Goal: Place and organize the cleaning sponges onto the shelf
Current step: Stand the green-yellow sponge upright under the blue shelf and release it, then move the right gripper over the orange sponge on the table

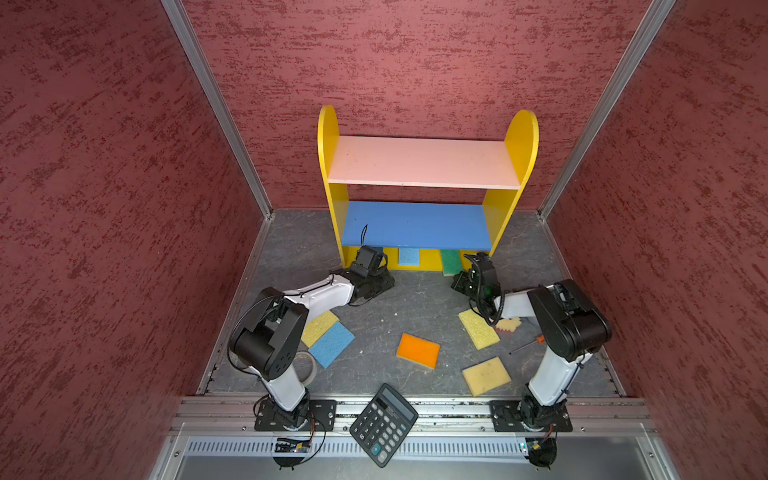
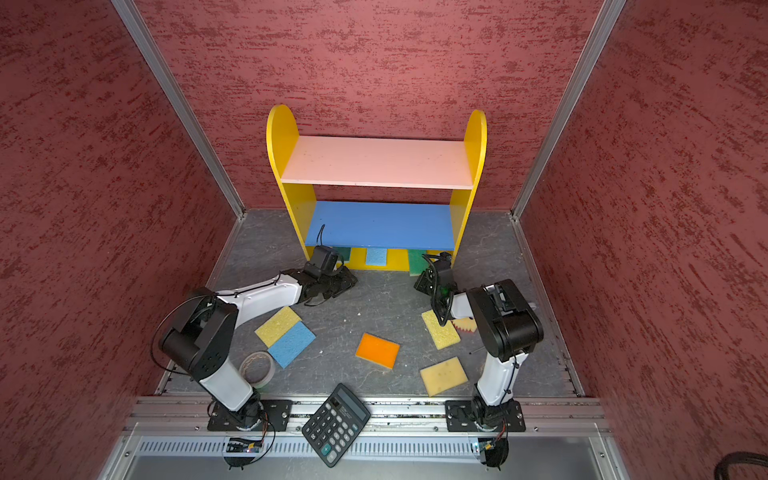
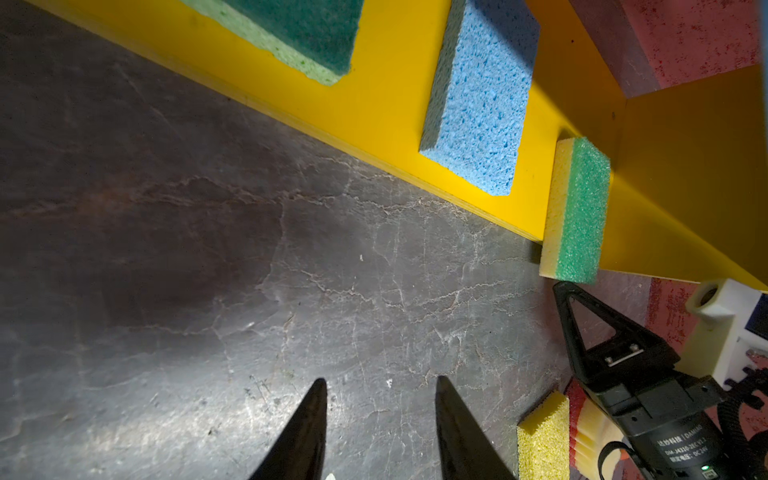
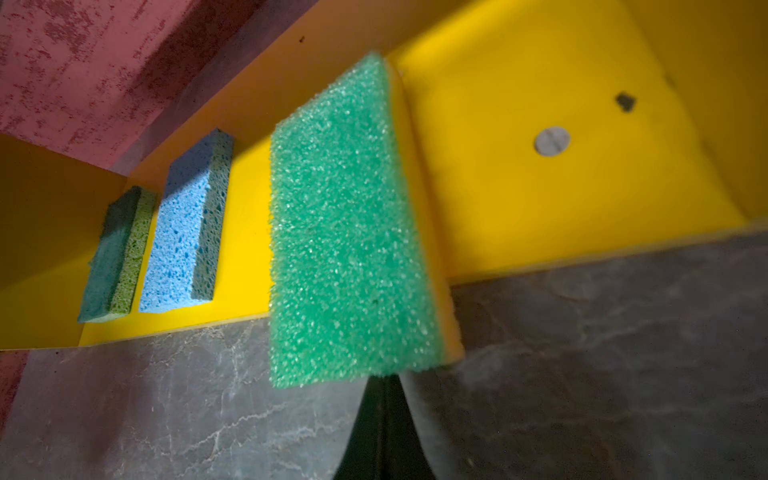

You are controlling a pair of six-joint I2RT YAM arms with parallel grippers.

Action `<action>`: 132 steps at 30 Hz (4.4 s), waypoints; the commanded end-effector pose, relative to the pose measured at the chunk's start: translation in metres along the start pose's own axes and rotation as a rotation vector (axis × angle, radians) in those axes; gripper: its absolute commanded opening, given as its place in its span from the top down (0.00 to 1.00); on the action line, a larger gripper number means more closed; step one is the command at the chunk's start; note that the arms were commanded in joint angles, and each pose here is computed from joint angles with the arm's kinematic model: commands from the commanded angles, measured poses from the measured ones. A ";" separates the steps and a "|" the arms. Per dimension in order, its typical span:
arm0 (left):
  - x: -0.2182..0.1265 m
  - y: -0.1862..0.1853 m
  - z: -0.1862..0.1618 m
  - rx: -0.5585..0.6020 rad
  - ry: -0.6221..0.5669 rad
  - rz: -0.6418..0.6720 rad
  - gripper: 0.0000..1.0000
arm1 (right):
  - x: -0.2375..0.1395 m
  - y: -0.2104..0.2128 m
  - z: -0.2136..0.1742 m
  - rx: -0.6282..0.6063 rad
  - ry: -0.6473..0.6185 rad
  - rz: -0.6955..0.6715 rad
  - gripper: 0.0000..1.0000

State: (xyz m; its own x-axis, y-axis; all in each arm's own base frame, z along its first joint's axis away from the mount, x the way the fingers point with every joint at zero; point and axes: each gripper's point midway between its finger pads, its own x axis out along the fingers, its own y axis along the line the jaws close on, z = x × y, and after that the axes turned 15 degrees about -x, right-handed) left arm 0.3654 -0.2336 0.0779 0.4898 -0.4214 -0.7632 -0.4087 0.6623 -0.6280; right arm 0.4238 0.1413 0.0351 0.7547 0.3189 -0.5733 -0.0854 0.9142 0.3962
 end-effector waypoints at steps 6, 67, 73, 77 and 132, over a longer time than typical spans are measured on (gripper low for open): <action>0.002 0.001 0.003 0.001 -0.003 0.011 0.57 | 0.010 0.011 0.011 -0.005 0.007 0.046 0.94; 0.005 0.012 0.001 -0.007 0.001 0.029 0.57 | 0.036 -0.018 -0.013 0.277 -0.109 0.079 0.94; 0.005 0.013 0.001 -0.009 0.002 0.030 0.57 | 0.038 -0.018 -0.012 0.281 -0.105 0.080 0.94; 0.005 0.012 0.001 -0.009 0.001 0.029 0.57 | 0.038 -0.016 -0.013 0.279 -0.098 0.092 0.94; -0.067 0.026 0.065 -0.056 -0.164 -0.038 0.46 | -0.109 0.146 -0.120 -0.634 0.381 0.297 0.46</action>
State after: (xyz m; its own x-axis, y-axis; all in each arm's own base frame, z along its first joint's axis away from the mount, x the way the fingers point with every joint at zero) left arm 0.3709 -0.1496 0.1182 0.6150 -0.3344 -0.7141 -0.4456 0.5998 -0.6646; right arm 0.2648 0.2476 0.0631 0.4177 0.4694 -0.7779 -0.5675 0.8034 0.1801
